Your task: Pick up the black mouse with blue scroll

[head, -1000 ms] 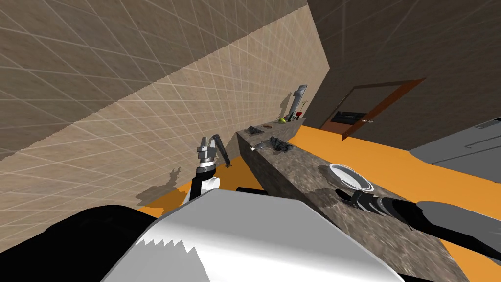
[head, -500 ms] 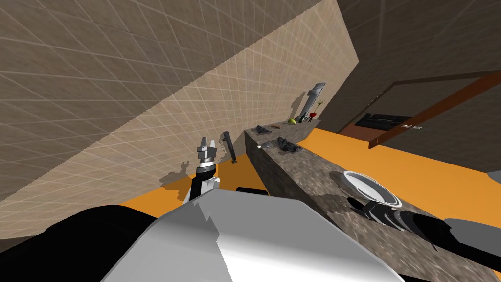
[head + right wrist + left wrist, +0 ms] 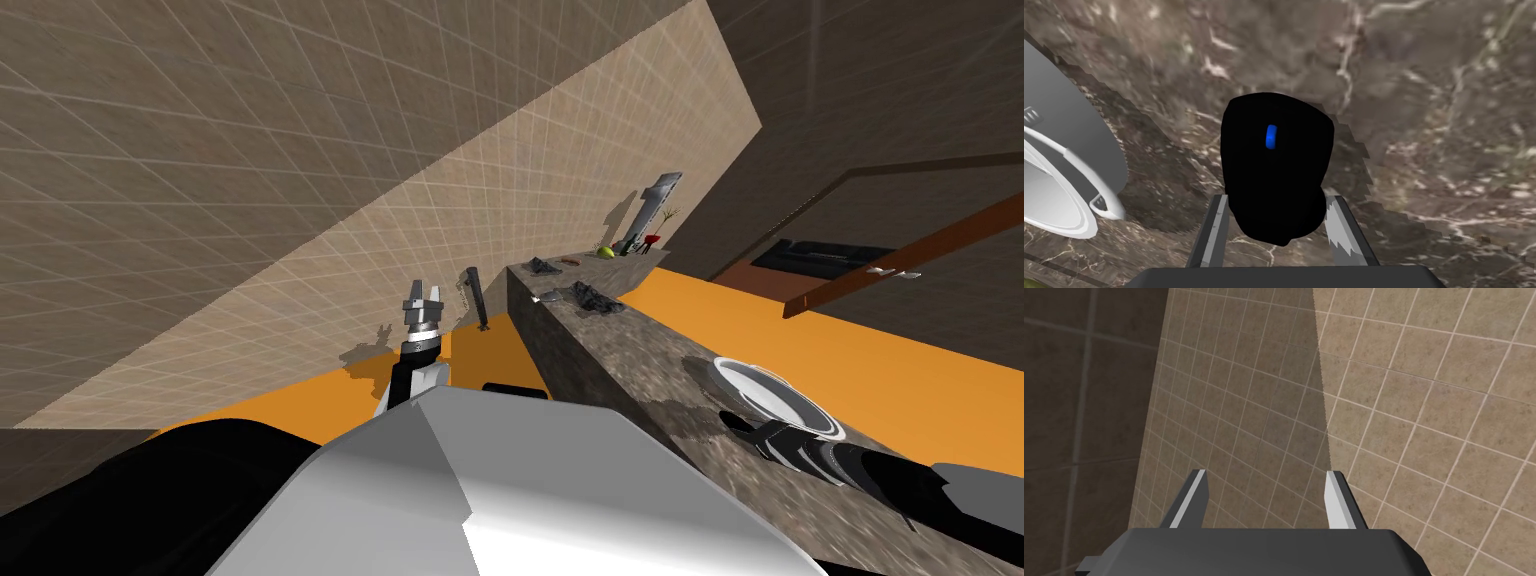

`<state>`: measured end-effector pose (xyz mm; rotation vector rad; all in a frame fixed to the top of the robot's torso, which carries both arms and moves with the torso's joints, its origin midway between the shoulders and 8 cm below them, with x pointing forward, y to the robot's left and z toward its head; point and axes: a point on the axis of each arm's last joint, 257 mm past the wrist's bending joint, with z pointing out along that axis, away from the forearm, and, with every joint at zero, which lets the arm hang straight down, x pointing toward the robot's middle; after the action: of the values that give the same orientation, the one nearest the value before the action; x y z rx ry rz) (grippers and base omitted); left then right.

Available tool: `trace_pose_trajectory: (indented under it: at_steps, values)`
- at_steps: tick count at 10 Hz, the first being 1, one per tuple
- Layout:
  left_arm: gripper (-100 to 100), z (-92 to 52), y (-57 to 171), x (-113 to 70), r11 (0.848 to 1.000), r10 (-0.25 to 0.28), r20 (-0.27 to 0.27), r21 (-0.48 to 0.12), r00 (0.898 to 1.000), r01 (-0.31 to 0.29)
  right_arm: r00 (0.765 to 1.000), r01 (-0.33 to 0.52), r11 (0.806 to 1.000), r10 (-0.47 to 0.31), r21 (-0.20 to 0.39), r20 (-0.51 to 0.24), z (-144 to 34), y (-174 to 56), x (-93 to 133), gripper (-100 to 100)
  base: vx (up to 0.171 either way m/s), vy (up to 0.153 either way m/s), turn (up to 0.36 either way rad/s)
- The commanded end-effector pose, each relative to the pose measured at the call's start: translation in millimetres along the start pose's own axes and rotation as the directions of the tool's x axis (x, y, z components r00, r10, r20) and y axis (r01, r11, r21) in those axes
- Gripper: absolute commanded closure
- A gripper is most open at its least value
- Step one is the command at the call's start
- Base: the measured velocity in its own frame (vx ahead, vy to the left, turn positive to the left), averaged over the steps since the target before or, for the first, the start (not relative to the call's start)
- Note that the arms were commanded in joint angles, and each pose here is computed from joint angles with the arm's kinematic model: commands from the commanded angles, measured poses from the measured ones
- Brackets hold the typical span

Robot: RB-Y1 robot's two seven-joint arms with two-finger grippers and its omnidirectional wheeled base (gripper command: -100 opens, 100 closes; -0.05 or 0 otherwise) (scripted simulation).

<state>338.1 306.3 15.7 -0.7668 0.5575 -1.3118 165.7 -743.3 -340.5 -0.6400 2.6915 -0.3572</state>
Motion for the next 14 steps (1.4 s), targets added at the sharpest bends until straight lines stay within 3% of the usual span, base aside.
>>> trace_pose_trajectory:
  at_steps: [1, 3, 4, 5, 14]
  values:
    - [0, 0.0, 0.0, 0.0, 1.000, 0.000, 0.000, 0.000, 1.000, 0.000, 1.000, 0.000, 1.000, 0.000, 0.000, 0.000, 0.0, 0.0, 0.0, 100, 0.000, 0.000, 0.000]
    - [0, 0.0, 0.0, 0.0, 1.000, 0.000, 0.000, 0.000, 1.000, 0.000, 1.000, -0.001, 1.000, 0.001, 0.000, 0.000, 0.1, 0.1, 0.0, 100, 0.000, 0.000, 0.000]
    - [0, 0.0, 0.0, 0.0, 1.000, 0.000, 0.000, 0.000, 1.000, 0.000, 1.000, -0.001, 1.000, 0.001, 0.000, 0.000, 0.1, 0.2, 0.1, 0, 0.000, 0.000, 0.000]
    - [0, 0.0, 0.0, 0.0, 1.000, 0.000, 0.000, 0.000, 1.000, 0.000, 1.000, 0.007, 1.000, -0.007, -0.005, 0.007, 0.3, 0.1, -5.4, 100, 0.030, -0.004, -0.209]
    - [0, 0.0, 0.0, -0.1, 1.000, 0.000, 0.000, 0.000, 1.000, 0.000, 0.976, 0.207, 0.977, -0.202, -0.057, 0.081, 0.3, 13.6, -88.0, 100, 0.091, -0.005, -0.251]
